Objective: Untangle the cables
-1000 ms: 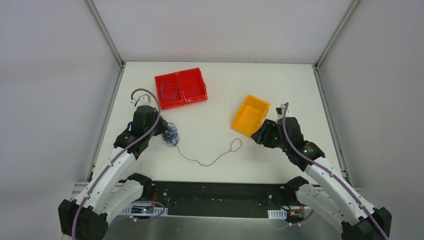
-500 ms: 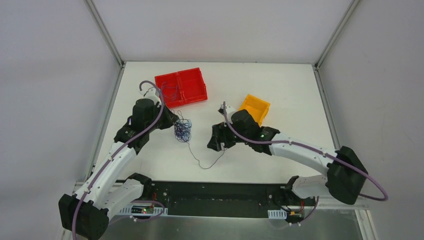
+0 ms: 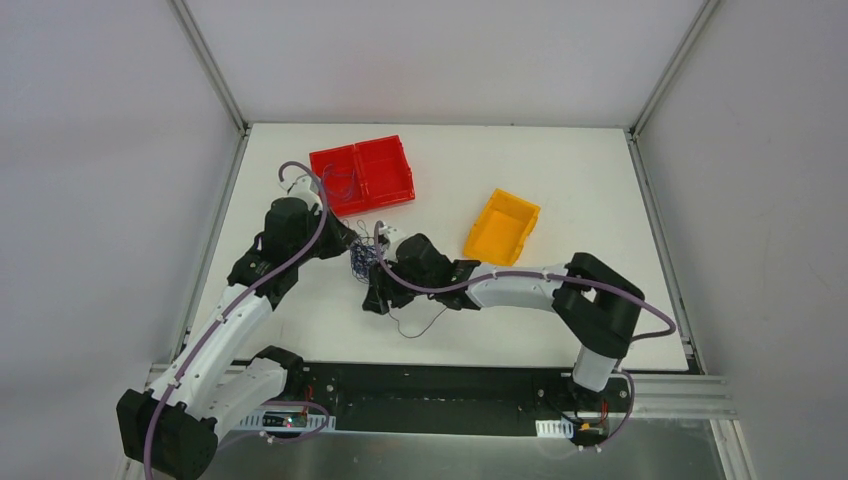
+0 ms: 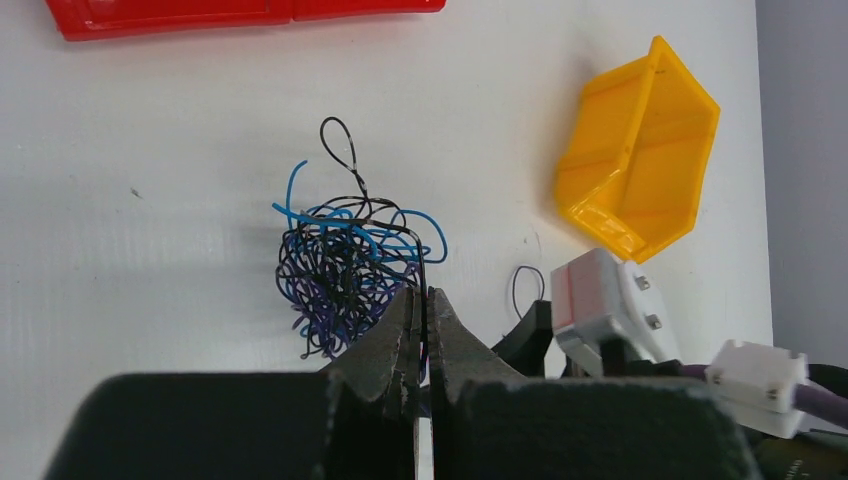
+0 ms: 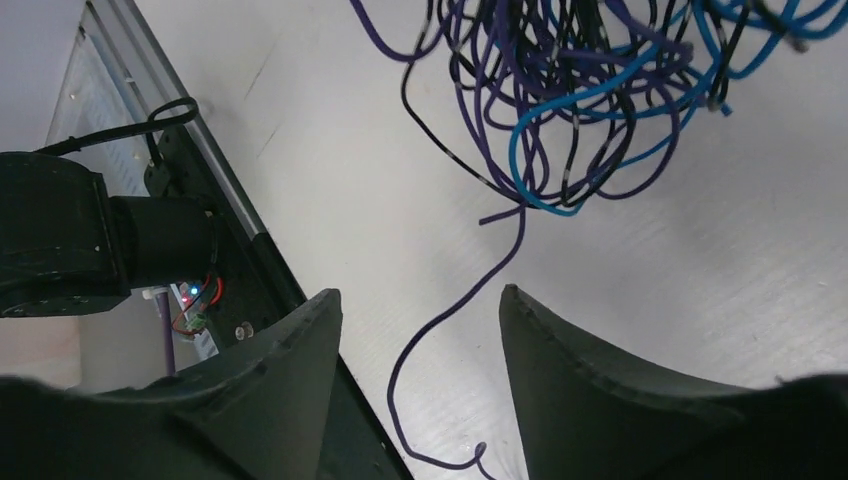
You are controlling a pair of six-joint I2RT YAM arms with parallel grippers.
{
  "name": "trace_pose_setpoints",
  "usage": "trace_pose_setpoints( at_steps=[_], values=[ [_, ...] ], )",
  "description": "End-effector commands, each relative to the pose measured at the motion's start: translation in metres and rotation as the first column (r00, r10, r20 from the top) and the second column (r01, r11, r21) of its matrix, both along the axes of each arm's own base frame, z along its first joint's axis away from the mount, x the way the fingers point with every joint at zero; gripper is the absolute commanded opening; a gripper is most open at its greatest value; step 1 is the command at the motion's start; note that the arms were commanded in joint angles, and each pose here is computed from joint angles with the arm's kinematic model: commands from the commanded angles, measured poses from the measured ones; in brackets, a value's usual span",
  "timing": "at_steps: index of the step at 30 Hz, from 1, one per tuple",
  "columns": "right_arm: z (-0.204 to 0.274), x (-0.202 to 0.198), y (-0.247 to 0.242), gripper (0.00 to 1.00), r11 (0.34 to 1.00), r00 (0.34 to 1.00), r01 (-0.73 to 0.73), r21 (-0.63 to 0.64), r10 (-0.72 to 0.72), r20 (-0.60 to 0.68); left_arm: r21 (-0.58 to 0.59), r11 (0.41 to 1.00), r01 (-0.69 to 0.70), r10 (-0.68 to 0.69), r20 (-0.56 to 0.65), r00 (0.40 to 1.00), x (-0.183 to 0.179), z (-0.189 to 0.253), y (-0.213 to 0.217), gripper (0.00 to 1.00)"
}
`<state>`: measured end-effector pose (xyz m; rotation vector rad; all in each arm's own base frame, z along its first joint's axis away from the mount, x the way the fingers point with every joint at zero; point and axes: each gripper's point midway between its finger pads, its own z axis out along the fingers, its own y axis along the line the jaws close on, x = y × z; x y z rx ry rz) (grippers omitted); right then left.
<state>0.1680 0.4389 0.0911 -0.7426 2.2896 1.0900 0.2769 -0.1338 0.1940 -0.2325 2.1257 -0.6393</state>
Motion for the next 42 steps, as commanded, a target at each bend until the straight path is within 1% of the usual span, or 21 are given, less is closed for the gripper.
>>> trace_pose_setpoints(
  at_steps=[1, 2, 3, 4, 8, 11, 15, 18, 22, 24, 27, 30, 31, 32, 34, 35, 36, 37, 38, 40, 42],
  values=[
    [0.016, 0.02, 0.019, 0.43, 0.994, 0.995, 0.093, 0.064, -0.095, 0.03, 0.008, 1.0, -0.012, 0.011, 0.077, 0.997, 0.004, 0.016, 0.003, 0.0],
    [0.013, 0.021, 0.013, 0.16, 0.992, 0.992, 0.12, 0.05, -0.121, 0.036, 0.019, 0.999, -0.03, 0.029, 0.078, 0.997, 0.005, 0.015, 0.007, 0.0],
    [0.012, 0.023, 0.004, 0.04, 0.988, 0.988, 0.151, 0.038, -0.152, 0.04, 0.039, 0.997, -0.065, 0.062, 0.071, 0.996, 0.006, 0.012, 0.014, 0.0],
    [0.011, 0.024, -0.005, 0.0, 0.984, 0.983, 0.179, 0.027, -0.18, 0.046, 0.058, 0.991, -0.12, 0.117, 0.058, 0.991, 0.007, 0.008, 0.023, 0.0],
    [0.009, 0.016, -0.055, 0.0, 0.966, 0.966, 0.259, -0.016, -0.259, 0.019, 0.174, 0.906, -0.386, 0.397, -0.033, 0.917, 0.006, -0.016, 0.077, 0.0],
    [0.004, 0.019, -0.105, 0.0, 0.927, 0.929, 0.368, -0.069, -0.37, -0.024, 0.211, 0.844, -0.493, 0.516, -0.072, 0.853, 0.006, -0.028, 0.105, 0.0],
    [-0.001, 0.024, -0.182, 0.0, 0.832, 0.836, 0.538, -0.137, -0.548, -0.044, 0.209, 0.776, -0.595, 0.626, -0.143, 0.766, 0.004, -0.046, 0.137, 0.0],
    [0.006, 0.034, -0.236, 0.0, 0.736, 0.743, 0.66, -0.15, -0.669, -0.012, 0.189, 0.75, -0.634, 0.661, -0.184, 0.727, 0.003, -0.056, 0.147, 0.0],
    [0.013, 0.038, -0.294, 0.0, 0.61, 0.625, 0.772, -0.178, -0.779, 0.042, 0.184, 0.744, -0.642, 0.668, -0.204, 0.715, 0.005, -0.06, 0.148, 0.0],
    [0.016, 0.041, -0.319, 0.0, 0.52, 0.54, 0.831, -0.196, -0.839, 0.066, 0.185, 0.74, -0.647, 0.673, -0.201, 0.712, 0.004, -0.061, 0.149, 0.0],
    [0.024, 0.046, -0.355, 0.0, 0.356, 0.376, 0.915, -0.189, -0.923, 0.083, 0.191, 0.721, -0.666, 0.693, -0.18, 0.698, 0.001, -0.059, 0.155, 0.0],
    [0.032, 0.049, -0.369, 0.0, 0.286, 0.293, 0.948, -0.142, -0.955, 0.037, 0.188, 0.714, -0.675, 0.7, -0.169, 0.694, -0.002, -0.058, 0.157, 0.0],
    [0.035, 0.049, -0.366, 0.0, 0.303, 0.308, 0.945, -0.121, -0.951, 0.023, 0.185, 0.718, -0.671, 0.696, -0.171, 0.697, -0.002, -0.058, 0.156, 0.0],
    [0.038, 0.05, -0.359, 0.0, 0.346, 0.348, 0.933, -0.099, -0.937, 0.01, 0.18, 0.73, -0.659, 0.683, -0.176, 0.709, -0.002, -0.058, 0.154, 0.0],
    [0.044, 0.05, -0.34, 0.0, 0.449, 0.448, 0.892, -0.061, -0.894, -0.021, 0.148, 0.796, -0.586, 0.605, -0.185, 0.775, 0.004, -0.053, 0.138, 0.03],
    [0.047, 0.05, -0.328, 0.0, 0.512, 0.51, 0.858, -0.039, -0.859, -0.041, 0.121, 0.847, -0.518, 0.532, -0.186, 0.826, 0.009, -0.049, 0.126, 0.19],
    [0.053, 0.05, -0.314, 0.0, 0.576, 0.574, 0.817, -0.016, -0.817, -0.061, 0.093, 0.901, -0.424, 0.435, -0.186, 0.881, 0.014, -0.046, 0.11, 0.38],
    [0.058, 0.048, -0.302, 0.0, 0.63, 0.627, 0.777, -0.004, -0.774, -0.089, 0.05, 0.938, -0.343, 0.346, -0.187, 0.919, 0.017, -0.042, 0.092, 0.66],
    [0.063, 0.046, -0.291, 0.0, 0.674, 0.67, 0.739, 0.004, -0.734, -0.112, 0.018, 0.961, -0.277, 0.275, -0.184, 0.944, 0.019, -0.04, 0.078, 0.79],
    [0.072, 0.046, -0.276, 0.0, 0.727, 0.722, 0.686, 0.009, -0.679, -0.134, -0.003, 0.986, -0.167, 0.164, -0.149, 0.975, 0.021, -0.035, 0.051, 0.93],
    [0.083, 0.048, -0.267, 0.0, 0.758, 0.752, 0.652, 0.011, -0.646, -0.13, 0.042, 0.997, -0.065, 0.07, -0.118, 0.991, 0.02, -0.034, 0.026, 0.98]
  ],
)
